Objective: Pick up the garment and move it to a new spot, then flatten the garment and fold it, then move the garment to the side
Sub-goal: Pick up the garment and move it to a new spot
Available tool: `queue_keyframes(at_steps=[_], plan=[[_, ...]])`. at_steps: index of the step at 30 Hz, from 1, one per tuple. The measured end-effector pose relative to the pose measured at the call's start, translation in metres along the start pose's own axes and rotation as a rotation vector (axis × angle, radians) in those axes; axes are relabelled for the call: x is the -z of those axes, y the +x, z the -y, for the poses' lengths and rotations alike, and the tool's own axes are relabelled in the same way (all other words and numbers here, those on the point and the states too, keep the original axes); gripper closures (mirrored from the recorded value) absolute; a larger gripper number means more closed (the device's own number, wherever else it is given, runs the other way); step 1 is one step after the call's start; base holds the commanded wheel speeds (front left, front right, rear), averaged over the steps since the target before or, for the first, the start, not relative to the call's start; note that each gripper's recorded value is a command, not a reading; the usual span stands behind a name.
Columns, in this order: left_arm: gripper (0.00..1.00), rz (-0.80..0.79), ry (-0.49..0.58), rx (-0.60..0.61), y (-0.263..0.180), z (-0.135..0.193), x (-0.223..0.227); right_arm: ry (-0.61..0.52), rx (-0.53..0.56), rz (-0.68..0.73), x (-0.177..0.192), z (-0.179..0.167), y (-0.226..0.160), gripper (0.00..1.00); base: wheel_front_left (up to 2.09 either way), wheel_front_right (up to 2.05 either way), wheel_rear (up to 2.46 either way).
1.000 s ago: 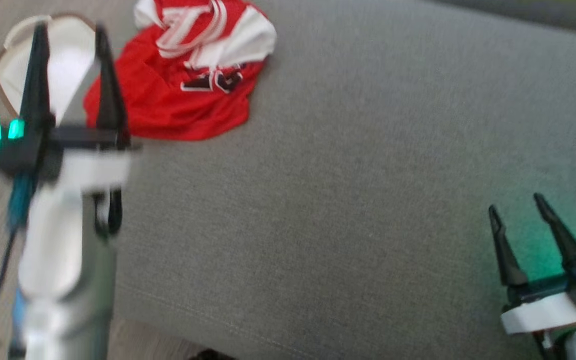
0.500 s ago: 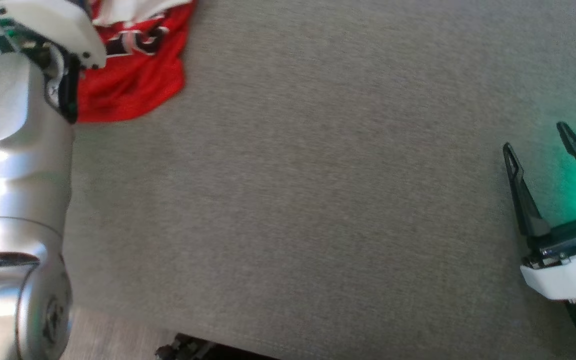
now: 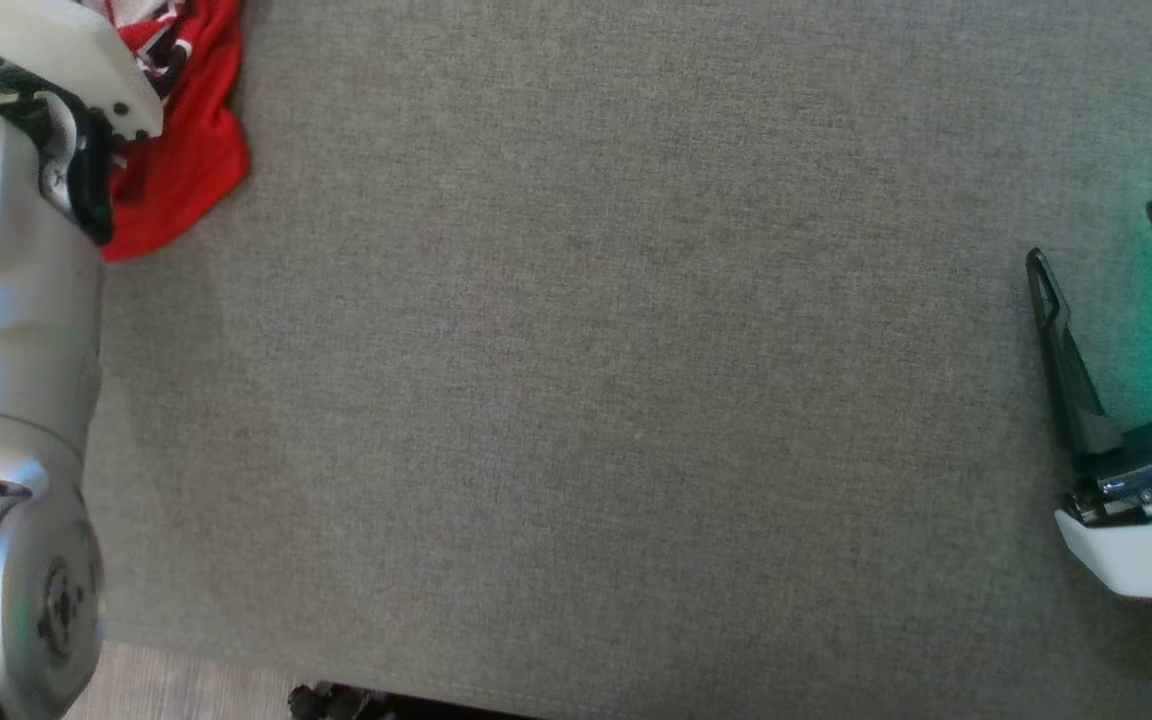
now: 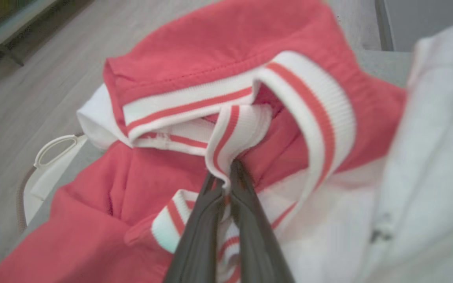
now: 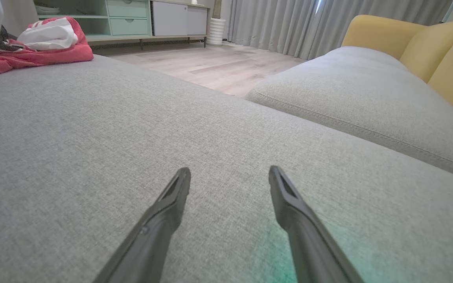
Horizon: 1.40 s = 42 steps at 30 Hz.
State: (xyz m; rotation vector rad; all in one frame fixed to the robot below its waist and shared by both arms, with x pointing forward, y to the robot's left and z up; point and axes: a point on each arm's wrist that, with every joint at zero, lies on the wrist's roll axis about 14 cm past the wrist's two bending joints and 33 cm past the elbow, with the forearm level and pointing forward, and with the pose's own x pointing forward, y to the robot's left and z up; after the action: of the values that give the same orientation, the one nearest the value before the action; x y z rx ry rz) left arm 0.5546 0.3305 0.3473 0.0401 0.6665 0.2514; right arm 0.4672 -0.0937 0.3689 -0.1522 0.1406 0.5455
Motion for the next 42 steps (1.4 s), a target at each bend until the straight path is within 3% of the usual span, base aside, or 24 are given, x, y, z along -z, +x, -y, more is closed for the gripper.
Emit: queue_keyframes(at_steps=[6, 13, 19, 26, 31, 36, 42], plan=[[1.0, 0.17, 0.088, 0.02, -0.018, -0.001, -0.046, 0.003, 0.008, 0.01, -0.009, -0.003, -0.001, 0.0, 0.0, 0.0, 0.0], [1.0, 0.45, 0.201, 0.04, -0.07, -0.002, -0.148, 0.06, 0.022, 0.037, -0.033, -0.025, -0.015, 0.0, 0.0, 0.0, 0.0], [1.0, 0.652, 0.276, 0.094, -0.14, 0.02, -0.215, 0.087, 0.098, 0.157, -0.089, -0.027, -0.042, 0.0, 0.0, 0.0, 0.0], [1.0, 0.924, 0.299, 0.25, -0.25, 0.084, -0.288, 0.07, 0.213, 0.213, -0.117, -0.025, -0.113, 0.0, 0.0, 0.0, 0.0], [1.0, 1.067, 0.234, 0.486, -0.322, 0.161, -0.322, 0.059, 0.341, 0.286, -0.137, -0.006, -0.157, 0.0, 0.0, 0.0, 0.0], [1.0, 1.086, 0.252, 0.707, -0.364, 0.228, -0.315, 0.042, 0.453, 0.328, -0.146, 0.011, -0.193, 0.0, 0.0, 0.0, 0.0], [1.0, 1.016, 0.306, 0.868, -0.372, 0.281, -0.28, 0.047, 0.527, 0.335, -0.144, 0.02, -0.214, 0.0, 0.0, 0.0, 0.0]])
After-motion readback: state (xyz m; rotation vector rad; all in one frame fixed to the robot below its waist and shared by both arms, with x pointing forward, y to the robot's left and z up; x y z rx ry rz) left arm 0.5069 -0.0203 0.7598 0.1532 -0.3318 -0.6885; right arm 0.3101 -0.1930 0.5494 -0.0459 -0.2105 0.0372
